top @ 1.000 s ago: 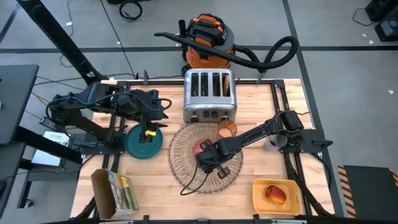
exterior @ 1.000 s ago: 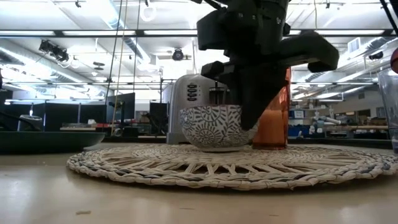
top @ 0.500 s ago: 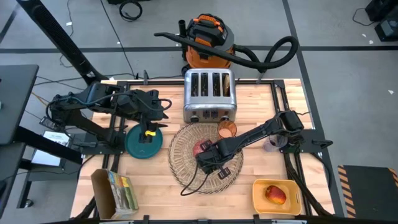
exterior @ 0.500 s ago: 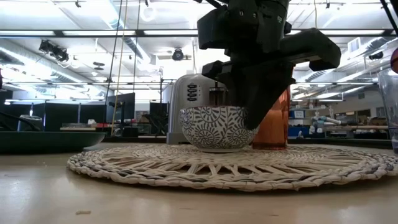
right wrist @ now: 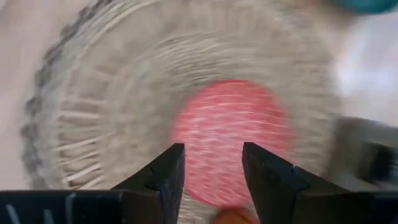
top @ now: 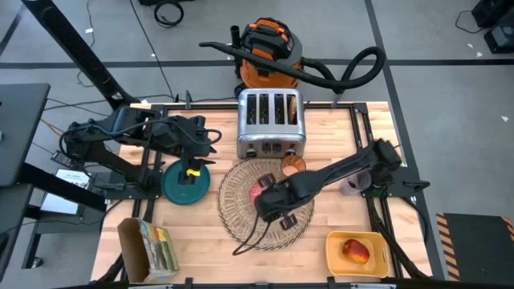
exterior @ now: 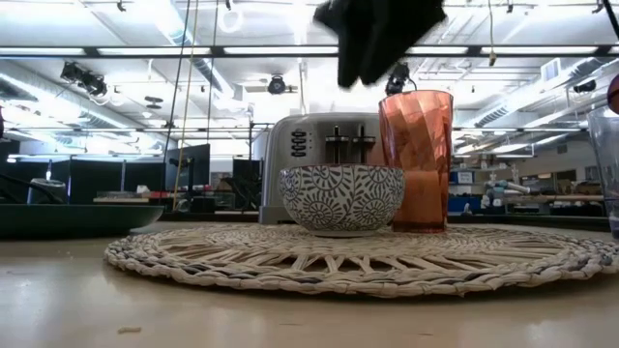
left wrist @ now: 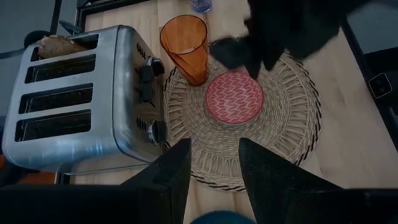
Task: Arrange a breakfast setting
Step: Put the blue plate on the brown placemat to the bottom left of the red patterned bowl
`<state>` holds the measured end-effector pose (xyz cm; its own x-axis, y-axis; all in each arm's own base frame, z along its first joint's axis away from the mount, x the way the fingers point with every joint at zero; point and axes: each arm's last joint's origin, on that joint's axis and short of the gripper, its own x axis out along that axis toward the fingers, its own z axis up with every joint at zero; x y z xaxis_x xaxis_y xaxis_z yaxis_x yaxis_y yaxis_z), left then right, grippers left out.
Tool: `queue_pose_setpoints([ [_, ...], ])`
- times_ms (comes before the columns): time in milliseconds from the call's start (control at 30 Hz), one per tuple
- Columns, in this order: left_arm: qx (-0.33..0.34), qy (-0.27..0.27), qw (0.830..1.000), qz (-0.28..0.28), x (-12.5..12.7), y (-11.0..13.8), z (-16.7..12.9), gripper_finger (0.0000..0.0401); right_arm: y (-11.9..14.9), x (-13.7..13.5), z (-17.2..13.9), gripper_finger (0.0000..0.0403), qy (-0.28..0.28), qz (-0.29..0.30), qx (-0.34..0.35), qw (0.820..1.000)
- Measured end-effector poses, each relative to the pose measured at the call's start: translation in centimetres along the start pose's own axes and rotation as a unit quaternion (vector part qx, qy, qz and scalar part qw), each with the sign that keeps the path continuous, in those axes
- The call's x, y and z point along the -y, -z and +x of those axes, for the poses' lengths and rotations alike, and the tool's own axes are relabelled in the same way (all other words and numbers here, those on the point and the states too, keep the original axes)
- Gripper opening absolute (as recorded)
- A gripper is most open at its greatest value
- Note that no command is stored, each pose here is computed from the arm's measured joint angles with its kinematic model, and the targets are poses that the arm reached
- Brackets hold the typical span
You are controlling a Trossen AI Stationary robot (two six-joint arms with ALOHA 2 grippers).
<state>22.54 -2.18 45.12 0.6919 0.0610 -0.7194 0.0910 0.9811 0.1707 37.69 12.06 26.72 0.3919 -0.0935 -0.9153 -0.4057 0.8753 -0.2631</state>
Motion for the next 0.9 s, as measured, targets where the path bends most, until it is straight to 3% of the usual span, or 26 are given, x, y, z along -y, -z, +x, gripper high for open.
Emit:
queue_pose_setpoints([
  [100,-0.006,-0.01,1.0,0.001,-0.3,0.1,0.0,0.0141,0.7,1.8,-3.6,0.0165,0.077,0.053,0.032,0.995],
  [167,-0.01,-0.017,1.0,-0.005,-0.6,0.2,0.1,0.0141,1.5,3.4,-6.1,0.0165,0.141,0.114,0.058,0.982],
  [333,-0.024,-0.033,0.999,-0.031,-1.7,0.6,0.2,0.0141,4.4,7.2,-10.9,0.0165,0.266,0.286,0.104,0.915],
  [567,-0.044,-0.051,0.995,-0.068,-3.0,1.1,0.2,0.0141,8.6,11.1,-13.9,0.0165,0.319,0.439,0.11,0.833],
  [700,-0.056,-0.053,0.993,-0.089,-3.1,1.5,0.5,0.0141,10.1,12.9,-13.5,0.0167,0.337,0.462,0.077,0.817],
  [900,-0.139,-0.042,0.978,-0.146,-1.6,3.6,3.5,0.0141,10.2,13.6,-13.0,0.0174,0.354,0.445,0.059,0.821],
])
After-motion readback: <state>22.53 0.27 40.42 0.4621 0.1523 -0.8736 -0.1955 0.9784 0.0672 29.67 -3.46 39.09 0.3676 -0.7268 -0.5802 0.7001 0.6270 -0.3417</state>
